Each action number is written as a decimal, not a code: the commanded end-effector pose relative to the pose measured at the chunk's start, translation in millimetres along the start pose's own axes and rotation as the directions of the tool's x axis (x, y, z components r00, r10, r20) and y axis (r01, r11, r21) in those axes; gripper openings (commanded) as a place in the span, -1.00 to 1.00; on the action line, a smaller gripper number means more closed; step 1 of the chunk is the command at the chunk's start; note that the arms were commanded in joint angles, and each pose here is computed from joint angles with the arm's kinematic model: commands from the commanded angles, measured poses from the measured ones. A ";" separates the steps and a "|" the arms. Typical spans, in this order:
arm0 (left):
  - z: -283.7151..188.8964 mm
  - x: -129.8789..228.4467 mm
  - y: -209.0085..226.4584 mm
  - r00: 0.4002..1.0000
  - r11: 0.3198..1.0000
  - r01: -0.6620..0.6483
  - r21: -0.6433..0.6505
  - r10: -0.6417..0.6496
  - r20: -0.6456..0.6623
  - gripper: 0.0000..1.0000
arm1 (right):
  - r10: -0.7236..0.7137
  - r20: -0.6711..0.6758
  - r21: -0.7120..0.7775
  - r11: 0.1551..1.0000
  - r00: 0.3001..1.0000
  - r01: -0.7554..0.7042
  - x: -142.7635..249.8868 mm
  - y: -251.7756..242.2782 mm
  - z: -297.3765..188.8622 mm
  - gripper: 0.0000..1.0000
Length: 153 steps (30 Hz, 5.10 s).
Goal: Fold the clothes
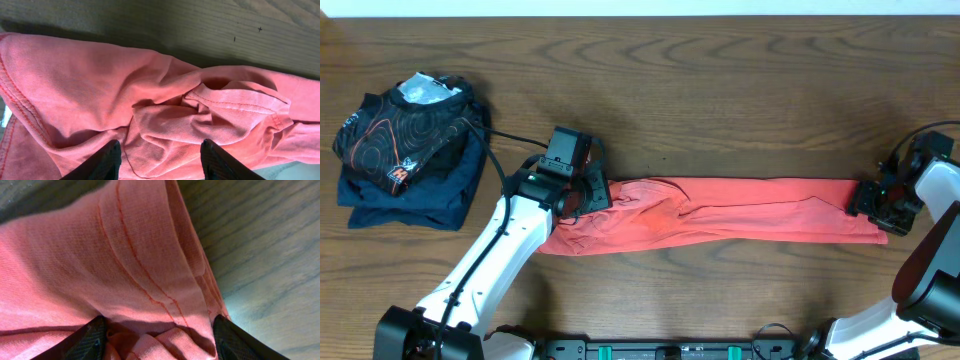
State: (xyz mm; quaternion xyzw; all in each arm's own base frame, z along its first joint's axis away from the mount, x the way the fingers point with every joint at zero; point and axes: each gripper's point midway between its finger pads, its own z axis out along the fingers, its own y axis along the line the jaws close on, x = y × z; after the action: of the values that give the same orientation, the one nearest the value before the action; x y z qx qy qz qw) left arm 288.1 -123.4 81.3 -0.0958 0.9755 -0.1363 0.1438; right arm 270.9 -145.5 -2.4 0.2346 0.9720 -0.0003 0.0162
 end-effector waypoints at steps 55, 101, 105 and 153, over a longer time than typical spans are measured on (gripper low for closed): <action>-5.3 -6.9 11.4 1.000 1.000 0.005 -0.025 -0.005 0.007 0.06 | -0.355 -0.051 0.091 0.929 0.934 0.358 1.4 109.8 -72.0 -0.95; -5.2 -7.0 11.8 1.000 1.000 -0.007 -0.026 0.007 0.007 0.07 | -0.679 -0.067 -0.224 0.725 0.731 0.652 103.8 230.8 -34.2 -0.76; -5.2 -7.1 11.7 1.000 1.000 -0.007 -0.026 0.007 0.007 0.07 | -0.699 -0.127 -0.255 0.709 0.704 0.657 119.4 223.4 -37.2 -0.61; -3.9 -6.1 12.5 1.000 1.000 -0.006 -0.028 0.006 0.005 0.08 | -0.742 0.179 -0.464 0.516 0.646 0.720 165.3 295.7 -50.8 -0.36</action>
State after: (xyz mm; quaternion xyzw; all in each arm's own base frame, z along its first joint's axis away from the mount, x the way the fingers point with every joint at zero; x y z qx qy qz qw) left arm 287.0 -111.9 79.3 -0.1004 0.9772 -0.1274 0.1371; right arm 262.5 180.9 40.5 -0.1863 0.9586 0.2074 0.0579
